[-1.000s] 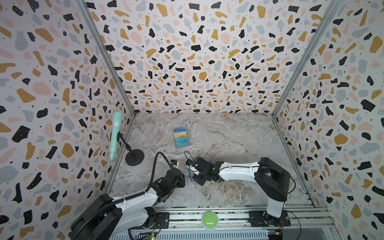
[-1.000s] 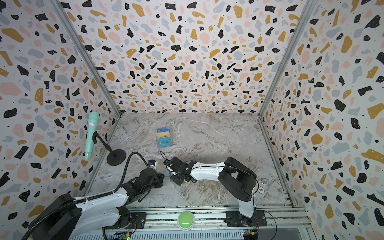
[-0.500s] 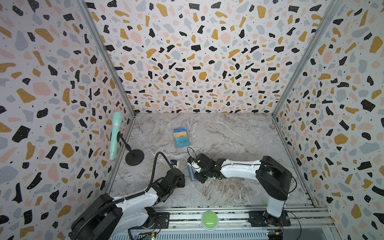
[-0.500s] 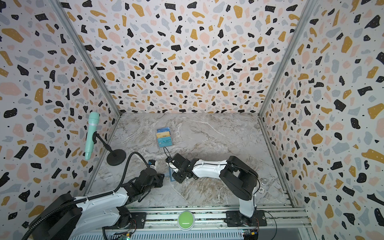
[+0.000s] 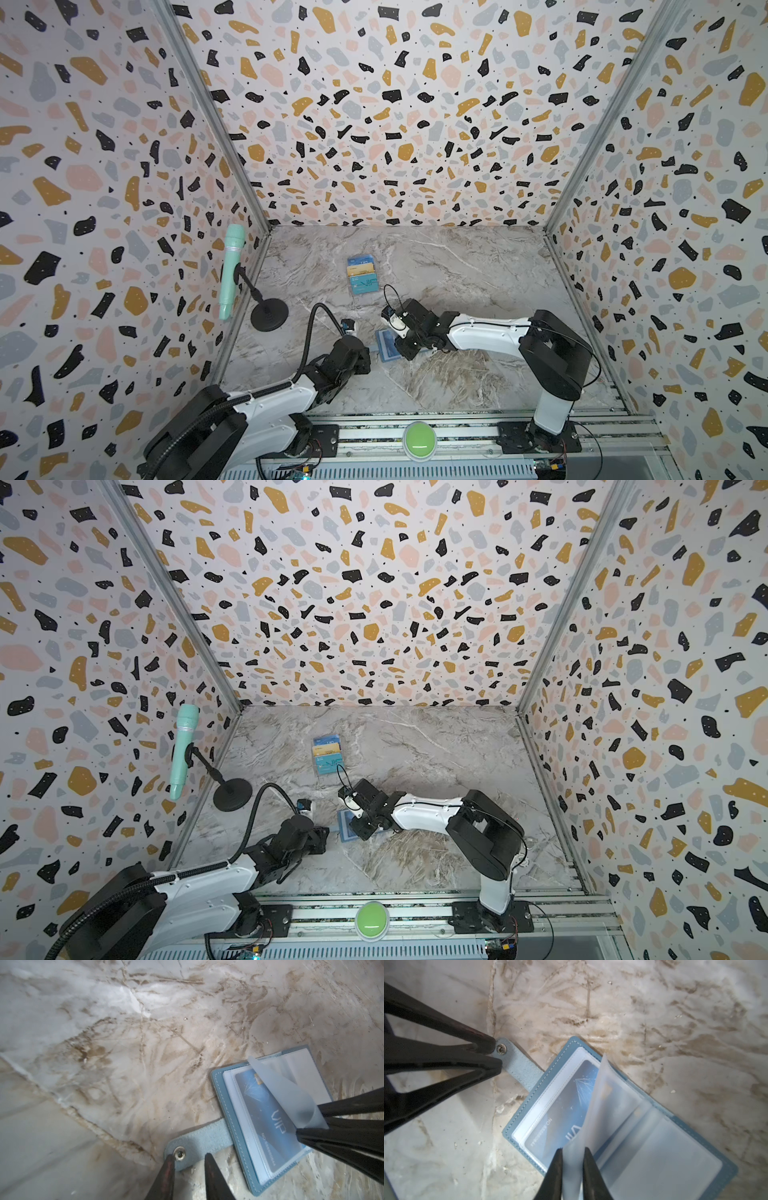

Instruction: Take the credit cards out of the card holder

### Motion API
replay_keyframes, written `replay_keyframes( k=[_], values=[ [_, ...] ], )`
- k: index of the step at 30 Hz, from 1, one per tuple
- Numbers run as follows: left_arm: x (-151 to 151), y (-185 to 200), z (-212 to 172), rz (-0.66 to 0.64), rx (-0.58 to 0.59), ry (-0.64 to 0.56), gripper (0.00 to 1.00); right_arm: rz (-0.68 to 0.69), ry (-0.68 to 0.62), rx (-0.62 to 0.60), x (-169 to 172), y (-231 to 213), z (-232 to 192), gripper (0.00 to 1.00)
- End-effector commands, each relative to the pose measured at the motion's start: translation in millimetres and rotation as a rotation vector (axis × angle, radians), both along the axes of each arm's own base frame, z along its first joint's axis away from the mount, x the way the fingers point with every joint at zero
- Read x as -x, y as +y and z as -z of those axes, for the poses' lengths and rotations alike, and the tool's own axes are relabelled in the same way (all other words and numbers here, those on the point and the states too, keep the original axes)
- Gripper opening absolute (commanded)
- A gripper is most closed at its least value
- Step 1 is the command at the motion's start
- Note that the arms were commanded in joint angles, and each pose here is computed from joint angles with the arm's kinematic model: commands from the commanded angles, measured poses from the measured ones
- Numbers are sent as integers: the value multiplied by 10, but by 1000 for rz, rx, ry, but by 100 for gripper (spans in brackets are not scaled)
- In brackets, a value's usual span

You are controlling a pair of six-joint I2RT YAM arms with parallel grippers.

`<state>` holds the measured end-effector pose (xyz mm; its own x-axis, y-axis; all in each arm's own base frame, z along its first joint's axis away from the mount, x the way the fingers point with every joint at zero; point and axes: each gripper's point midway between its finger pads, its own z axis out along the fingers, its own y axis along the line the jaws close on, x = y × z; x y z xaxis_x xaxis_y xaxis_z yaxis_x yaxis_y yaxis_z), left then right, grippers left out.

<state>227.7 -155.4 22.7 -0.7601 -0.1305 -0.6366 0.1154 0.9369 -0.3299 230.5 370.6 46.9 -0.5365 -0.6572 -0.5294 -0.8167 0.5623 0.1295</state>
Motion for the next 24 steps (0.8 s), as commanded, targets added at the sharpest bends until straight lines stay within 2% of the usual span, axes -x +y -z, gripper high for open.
replay_keyframes(
  k=[1, 4, 14, 24],
  values=[
    [19, 29, 50, -4, -16, 9, 28, 49, -28, -10, -58, -91, -177, 13],
    [20, 27, 44, -2, -16, 10, 28, 91, -40, 0, -107, -165, -197, 10],
    [28, 23, 27, 2, -11, 9, 28, 205, -56, 23, -184, -442, -227, 11],
    [46, -4, 18, 10, 10, 12, 28, 334, 23, 46, -250, -726, -58, 21]
  ],
)
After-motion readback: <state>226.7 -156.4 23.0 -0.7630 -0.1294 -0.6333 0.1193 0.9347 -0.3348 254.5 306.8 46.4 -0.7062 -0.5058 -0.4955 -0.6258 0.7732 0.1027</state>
